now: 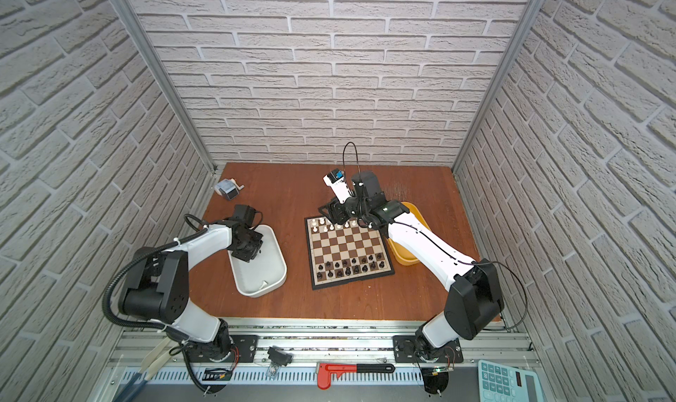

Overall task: Set up the chess pieces on the board
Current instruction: 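Lower the left gripper onto another white pawn in the bin while the right gripper rises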

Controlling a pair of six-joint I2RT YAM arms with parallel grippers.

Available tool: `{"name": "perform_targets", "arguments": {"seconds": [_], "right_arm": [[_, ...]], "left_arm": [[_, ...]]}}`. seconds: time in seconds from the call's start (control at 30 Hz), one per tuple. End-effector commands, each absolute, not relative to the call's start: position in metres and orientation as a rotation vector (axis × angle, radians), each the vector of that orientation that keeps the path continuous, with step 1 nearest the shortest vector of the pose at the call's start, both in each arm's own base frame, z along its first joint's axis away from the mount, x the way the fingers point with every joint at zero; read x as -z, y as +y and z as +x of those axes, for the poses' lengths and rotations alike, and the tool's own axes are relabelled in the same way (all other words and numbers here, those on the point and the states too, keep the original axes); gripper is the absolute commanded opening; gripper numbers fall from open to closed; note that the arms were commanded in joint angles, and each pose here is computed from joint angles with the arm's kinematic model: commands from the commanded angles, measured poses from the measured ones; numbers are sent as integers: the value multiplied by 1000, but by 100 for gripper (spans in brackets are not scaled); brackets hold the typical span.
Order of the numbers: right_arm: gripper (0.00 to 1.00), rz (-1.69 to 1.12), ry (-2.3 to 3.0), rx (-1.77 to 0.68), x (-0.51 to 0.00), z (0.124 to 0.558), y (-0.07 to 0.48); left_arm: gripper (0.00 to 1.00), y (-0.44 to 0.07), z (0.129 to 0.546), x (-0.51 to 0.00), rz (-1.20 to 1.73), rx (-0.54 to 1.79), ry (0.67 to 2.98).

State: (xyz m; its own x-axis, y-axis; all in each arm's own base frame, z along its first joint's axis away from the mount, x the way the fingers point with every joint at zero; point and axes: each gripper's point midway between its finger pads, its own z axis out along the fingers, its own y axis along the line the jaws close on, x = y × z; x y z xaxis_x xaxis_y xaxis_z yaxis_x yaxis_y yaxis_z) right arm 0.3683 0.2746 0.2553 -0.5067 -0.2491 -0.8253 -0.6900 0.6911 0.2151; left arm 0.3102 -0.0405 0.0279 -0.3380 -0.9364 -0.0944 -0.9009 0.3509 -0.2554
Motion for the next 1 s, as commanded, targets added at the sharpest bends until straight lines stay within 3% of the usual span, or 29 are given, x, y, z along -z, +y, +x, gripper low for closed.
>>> {"name": "perform_targets", "arguments": {"seconds": [0.0,0.53,0.67,0.97], "right_arm": [[61,-720,2007,-710,-275,366,277],[59,-695,2017,-735,-271,362,277],[58,-694,2023,-755,-269,360,279],[57,-687,2021,-767,-269,357,281]], "left_arm": [[25,-37,304,-15,-1729,234,2370],[4,-39,306,-16,-1709,393,2312],[19,-39,304,-21,-1691,416,2311],[24,-48,302,-12,-1699,471,2353]]}}
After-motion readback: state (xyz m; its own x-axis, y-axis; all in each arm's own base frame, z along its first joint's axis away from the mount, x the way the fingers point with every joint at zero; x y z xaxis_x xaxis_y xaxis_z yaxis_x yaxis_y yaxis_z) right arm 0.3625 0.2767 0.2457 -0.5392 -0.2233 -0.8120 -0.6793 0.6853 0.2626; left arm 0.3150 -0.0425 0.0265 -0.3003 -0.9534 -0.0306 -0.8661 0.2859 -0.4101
